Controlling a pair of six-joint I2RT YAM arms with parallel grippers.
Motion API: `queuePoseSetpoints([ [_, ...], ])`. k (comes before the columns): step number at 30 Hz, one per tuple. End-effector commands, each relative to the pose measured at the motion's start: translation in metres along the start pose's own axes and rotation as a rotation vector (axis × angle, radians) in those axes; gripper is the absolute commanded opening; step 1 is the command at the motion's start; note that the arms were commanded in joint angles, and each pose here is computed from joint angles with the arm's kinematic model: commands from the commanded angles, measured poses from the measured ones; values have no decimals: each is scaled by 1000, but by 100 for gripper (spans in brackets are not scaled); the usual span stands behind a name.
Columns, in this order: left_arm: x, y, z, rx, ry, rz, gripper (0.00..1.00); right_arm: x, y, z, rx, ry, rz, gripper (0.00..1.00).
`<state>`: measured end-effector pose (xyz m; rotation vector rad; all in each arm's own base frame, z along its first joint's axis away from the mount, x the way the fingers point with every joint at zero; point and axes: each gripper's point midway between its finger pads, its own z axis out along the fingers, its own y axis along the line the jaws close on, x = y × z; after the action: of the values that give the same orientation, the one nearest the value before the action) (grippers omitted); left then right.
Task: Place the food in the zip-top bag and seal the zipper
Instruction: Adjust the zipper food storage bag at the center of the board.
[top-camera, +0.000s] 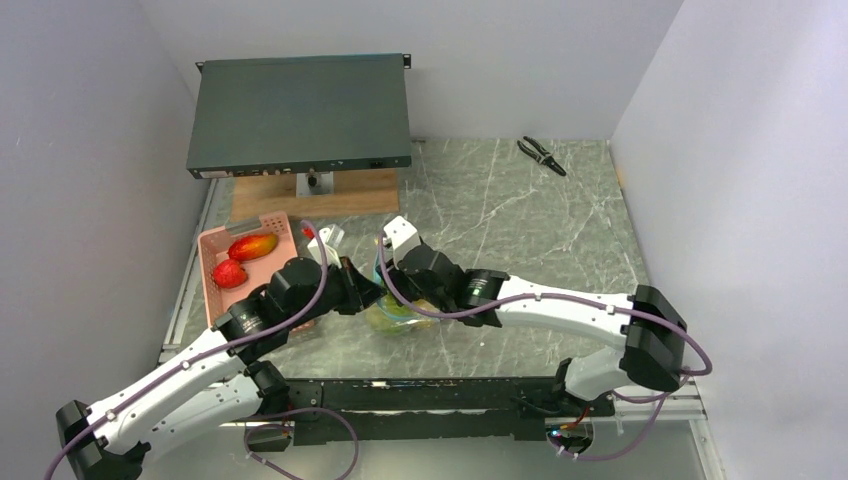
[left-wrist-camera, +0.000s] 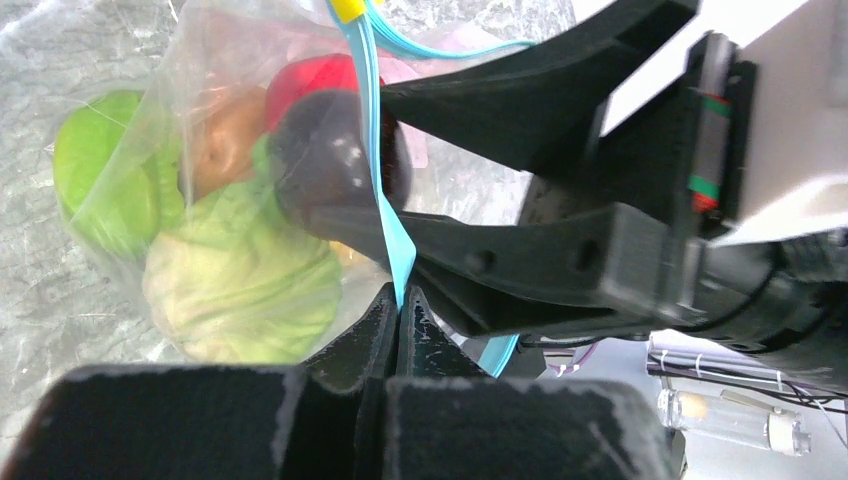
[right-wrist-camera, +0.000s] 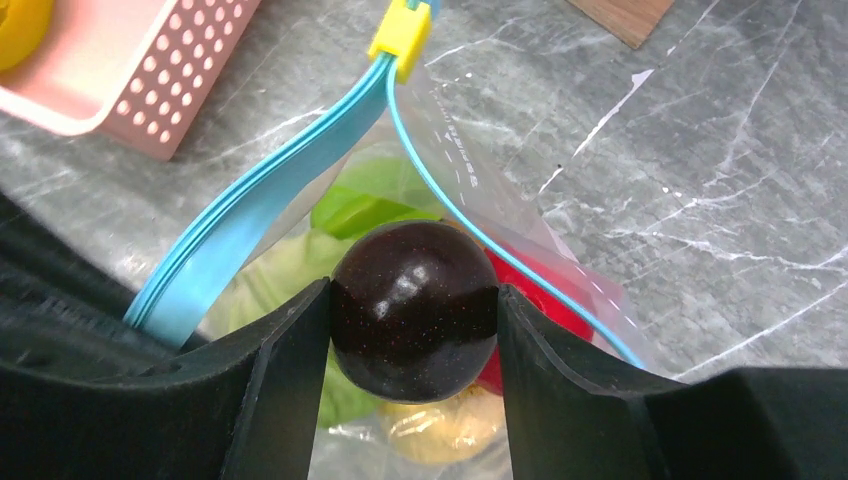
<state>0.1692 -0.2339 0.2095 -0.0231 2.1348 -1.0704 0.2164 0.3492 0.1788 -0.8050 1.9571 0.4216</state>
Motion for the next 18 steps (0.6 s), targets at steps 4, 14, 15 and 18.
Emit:
queuePoseSetpoints([
  [4, -6, -13, -3, 59, -27, -15, 0, -28, -3, 17, 64, -143, 105, 64],
  [14, -9, -12, -6, 54, -44, -1, 0, -36, 9, -38, -84, -51, 122, 88],
  [15, -10, -12, -5, 55, -44, -1, 0, -40, 9, -47, -96, -52, 123, 88],
  [18, -10, -13, -4, 60, -44, 1, 0, -47, 1, -69, -89, -51, 133, 88],
])
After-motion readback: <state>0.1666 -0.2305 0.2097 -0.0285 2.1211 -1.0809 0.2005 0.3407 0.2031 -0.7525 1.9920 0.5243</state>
